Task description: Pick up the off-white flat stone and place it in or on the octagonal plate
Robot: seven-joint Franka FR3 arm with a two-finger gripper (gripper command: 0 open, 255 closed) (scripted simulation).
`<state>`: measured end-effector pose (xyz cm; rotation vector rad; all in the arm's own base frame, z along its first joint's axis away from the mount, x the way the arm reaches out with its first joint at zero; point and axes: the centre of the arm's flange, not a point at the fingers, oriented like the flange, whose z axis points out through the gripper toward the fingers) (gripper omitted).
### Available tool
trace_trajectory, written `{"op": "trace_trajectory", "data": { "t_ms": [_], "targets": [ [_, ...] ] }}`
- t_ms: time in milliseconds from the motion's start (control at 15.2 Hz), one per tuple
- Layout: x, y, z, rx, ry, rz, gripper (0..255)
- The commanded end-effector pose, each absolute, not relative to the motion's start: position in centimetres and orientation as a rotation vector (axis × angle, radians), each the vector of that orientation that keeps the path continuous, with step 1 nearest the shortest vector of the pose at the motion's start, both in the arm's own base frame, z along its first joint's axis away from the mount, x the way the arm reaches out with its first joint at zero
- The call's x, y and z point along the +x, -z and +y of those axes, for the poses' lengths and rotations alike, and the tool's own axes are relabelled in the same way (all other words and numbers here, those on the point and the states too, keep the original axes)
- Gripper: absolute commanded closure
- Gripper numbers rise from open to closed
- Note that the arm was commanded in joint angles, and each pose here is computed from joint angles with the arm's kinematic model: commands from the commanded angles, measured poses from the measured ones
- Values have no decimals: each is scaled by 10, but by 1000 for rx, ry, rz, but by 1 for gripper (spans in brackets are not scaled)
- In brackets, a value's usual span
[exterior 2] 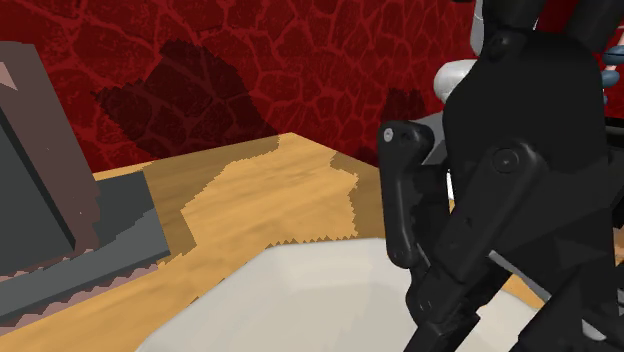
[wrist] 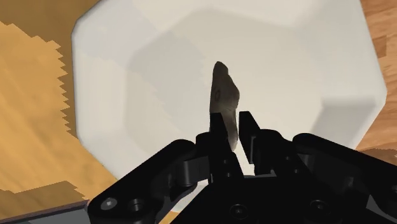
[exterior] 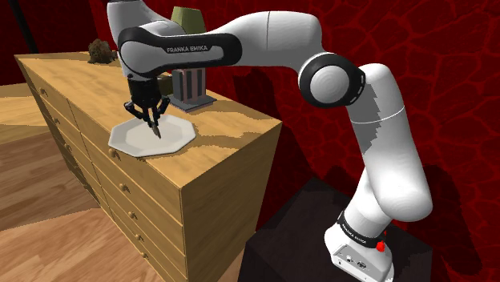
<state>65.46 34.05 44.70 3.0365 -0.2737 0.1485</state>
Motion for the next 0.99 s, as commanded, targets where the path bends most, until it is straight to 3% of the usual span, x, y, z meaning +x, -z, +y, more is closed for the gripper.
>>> {"op": "trace_trajectory", "data": {
  "t_ms": [0,660,726,924],
  "targets": [
    [657,-423,337,3022,-122,-280,255],
    [657,-409,337,3022,-122,-280,255],
    [656,-409,337,3022,-122,-280,0],
    [657,-409,337,3022,-122,-280,0]
  ]
}}
